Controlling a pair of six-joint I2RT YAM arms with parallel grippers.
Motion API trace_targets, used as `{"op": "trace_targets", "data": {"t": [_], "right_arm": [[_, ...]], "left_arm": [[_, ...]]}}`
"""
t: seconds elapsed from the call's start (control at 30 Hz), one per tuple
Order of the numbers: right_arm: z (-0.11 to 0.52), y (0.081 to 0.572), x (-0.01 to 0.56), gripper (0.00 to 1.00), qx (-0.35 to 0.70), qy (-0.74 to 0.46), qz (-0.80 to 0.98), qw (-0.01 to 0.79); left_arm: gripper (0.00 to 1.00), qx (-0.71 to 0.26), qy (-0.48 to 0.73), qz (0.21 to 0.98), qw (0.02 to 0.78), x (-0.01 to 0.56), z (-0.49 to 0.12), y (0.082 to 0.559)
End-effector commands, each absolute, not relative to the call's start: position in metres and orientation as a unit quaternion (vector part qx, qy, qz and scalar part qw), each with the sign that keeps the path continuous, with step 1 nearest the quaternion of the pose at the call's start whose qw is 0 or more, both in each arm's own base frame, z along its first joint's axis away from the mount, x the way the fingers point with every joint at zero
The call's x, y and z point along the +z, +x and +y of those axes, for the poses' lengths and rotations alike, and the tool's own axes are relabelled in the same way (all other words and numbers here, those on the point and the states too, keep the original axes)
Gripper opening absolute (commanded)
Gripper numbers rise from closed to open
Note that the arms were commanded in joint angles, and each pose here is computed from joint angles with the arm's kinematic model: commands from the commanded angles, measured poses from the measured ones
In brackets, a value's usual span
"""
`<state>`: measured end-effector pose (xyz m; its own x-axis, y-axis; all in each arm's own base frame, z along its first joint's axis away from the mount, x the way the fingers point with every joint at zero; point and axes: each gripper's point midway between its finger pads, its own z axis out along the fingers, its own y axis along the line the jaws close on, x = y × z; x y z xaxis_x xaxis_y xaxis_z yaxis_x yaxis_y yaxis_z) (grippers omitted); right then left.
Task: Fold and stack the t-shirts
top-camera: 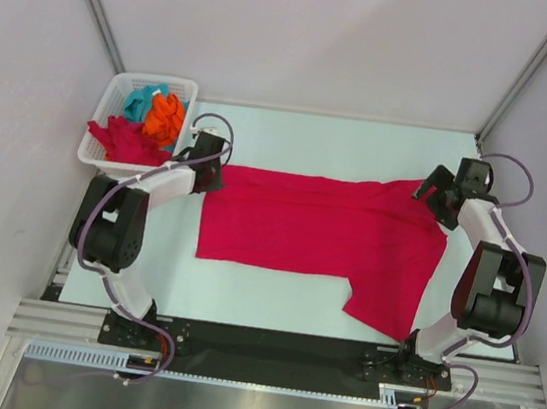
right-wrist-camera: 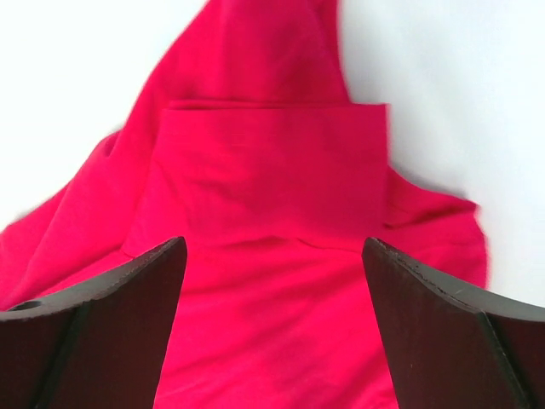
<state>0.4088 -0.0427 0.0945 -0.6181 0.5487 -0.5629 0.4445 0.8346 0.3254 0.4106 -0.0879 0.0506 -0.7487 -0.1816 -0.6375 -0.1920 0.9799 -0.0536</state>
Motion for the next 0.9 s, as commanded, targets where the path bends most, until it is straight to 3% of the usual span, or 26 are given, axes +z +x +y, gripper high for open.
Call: {"op": "trace_targets", "data": {"t": [0.0, 0.1, 0.23, 0.6, 0.87], "right_arm": [[-0.065, 0.391, 0.116, 0.91, 0.051, 0.322, 0.874, 0.361], [-0.093, 0.382, 0.123, 0.90, 0.033, 0.383, 0.841, 0.382], [-0.128, 0.396, 0.146, 0.87, 0.098, 0.459, 0.779, 0.416], [-0.055, 0.453, 0.146, 0.86, 0.048, 0.278, 0.869, 0.406], [-0.017, 0.487, 0.101, 0.83, 0.008, 0.225, 0.905, 0.360]], "left_arm": [[0.00, -0.019, -0.078, 0.920, 0.382, 0.076, -0.095, 0.410], [0.01, -0.030, -0.066, 0.920, 0.386, 0.072, -0.102, 0.404], [0.00, -0.052, -0.042, 0.920, 0.385, 0.070, -0.119, 0.395], [0.00, -0.001, -0.037, 0.920, 0.391, 0.069, -0.112, 0.374], [0.00, 0.044, -0.030, 0.922, 0.383, 0.061, -0.097, 0.372]]}}
